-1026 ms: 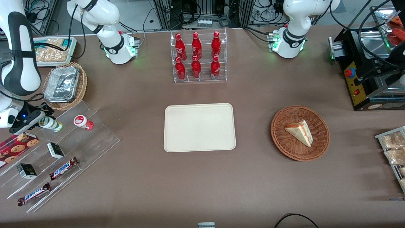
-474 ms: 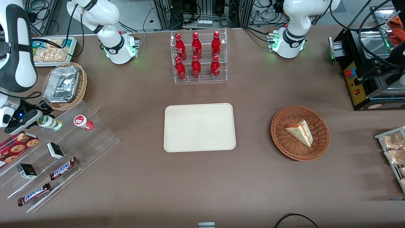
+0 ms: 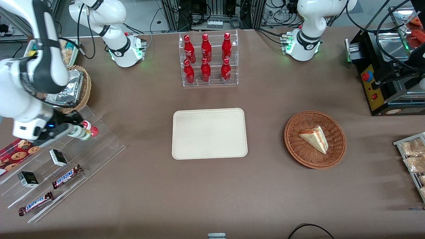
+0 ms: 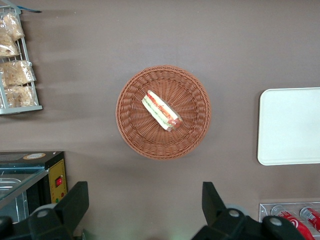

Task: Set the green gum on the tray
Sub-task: 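Lift the gum bottle and carry it over the cream tray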

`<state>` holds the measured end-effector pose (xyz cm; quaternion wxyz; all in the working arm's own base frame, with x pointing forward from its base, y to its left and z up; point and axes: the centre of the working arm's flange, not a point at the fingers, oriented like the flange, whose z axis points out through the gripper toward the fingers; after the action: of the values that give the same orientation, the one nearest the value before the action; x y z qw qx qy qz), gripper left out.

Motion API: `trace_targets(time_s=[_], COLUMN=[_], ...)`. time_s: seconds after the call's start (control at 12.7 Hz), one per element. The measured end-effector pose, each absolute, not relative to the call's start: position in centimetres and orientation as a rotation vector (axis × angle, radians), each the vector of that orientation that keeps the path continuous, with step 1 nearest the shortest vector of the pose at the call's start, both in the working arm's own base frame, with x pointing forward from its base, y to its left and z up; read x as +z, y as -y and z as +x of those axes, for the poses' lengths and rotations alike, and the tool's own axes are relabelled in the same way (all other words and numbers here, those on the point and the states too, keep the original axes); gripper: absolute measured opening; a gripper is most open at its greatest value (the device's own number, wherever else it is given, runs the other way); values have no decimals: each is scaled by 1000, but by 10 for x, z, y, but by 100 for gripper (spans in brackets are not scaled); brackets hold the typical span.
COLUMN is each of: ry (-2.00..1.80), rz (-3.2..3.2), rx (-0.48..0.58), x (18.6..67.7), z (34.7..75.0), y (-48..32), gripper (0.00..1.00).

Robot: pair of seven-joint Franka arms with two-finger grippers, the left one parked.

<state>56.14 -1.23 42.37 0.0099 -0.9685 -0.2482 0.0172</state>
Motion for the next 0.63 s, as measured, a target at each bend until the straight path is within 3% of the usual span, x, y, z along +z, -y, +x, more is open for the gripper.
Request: trace_targets(time_s=[0.63], ry=[309], rz=[-3087], rx=[85], x=[381], z=[559], y=[-223], gripper=[57])
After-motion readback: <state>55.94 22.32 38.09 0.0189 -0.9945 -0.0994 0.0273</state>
